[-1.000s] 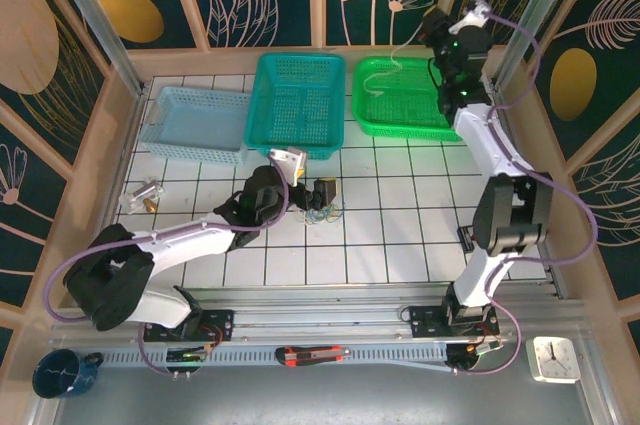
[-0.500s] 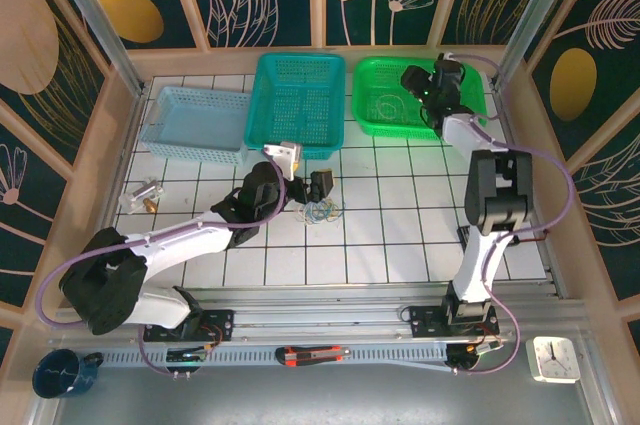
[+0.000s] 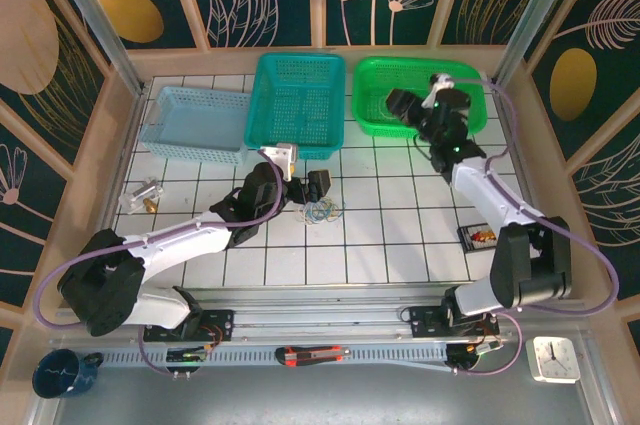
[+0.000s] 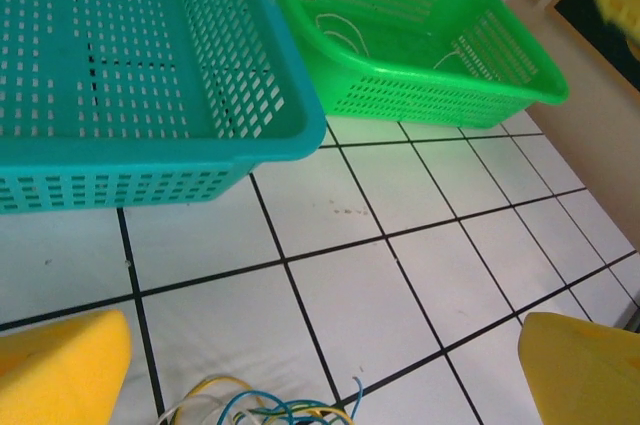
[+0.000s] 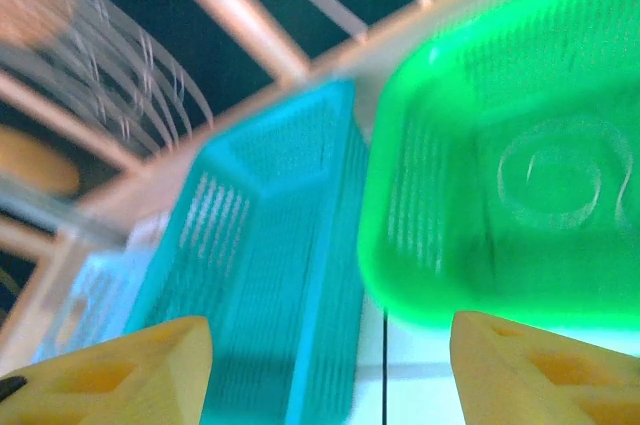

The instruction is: Untangle the cables

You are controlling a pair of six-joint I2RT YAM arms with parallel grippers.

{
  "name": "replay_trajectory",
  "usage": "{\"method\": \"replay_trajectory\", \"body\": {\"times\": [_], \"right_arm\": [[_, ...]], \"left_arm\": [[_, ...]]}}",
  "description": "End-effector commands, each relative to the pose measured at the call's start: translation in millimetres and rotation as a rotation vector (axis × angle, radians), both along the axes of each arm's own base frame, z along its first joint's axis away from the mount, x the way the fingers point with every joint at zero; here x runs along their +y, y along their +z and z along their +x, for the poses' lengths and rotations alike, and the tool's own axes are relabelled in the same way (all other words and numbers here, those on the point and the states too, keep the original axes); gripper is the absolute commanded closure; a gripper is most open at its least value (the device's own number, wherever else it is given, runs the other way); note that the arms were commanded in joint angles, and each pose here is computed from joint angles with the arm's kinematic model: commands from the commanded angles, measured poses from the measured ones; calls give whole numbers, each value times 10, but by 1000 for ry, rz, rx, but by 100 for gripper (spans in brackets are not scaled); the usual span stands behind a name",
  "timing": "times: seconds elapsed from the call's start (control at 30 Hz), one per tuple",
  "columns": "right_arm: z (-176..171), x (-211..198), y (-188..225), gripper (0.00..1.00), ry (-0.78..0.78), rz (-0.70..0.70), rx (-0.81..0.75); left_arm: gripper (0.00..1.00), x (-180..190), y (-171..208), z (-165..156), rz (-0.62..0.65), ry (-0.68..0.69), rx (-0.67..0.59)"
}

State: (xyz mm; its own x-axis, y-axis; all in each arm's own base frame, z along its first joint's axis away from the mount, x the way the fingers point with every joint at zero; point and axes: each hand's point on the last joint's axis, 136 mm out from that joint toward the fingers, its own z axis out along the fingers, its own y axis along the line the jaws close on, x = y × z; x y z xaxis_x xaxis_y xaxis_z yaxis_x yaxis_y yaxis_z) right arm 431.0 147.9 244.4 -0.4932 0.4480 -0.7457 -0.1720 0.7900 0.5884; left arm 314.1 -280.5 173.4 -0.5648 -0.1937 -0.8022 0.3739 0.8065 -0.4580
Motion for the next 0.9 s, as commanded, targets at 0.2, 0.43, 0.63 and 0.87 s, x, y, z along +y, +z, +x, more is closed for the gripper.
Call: {"method": "replay_trajectory", "body": {"times": [0.2, 0.43, 0.63, 0.87], "right_arm": [[-1147, 702, -1049, 37, 226, 32, 303], [-1526, 879, -1378, 39, 249, 63, 381], [-1573, 1078, -1329, 48, 322, 21, 340], [-1527, 1285, -1264, 62, 478, -126, 223]], "left_arm": [[1, 143, -95, 27, -21, 50, 73], [1, 218, -252, 49, 12, 52, 117], [1, 258, -427, 18, 29, 52, 166], [1, 313, -511, 1, 30, 66, 190]]}}
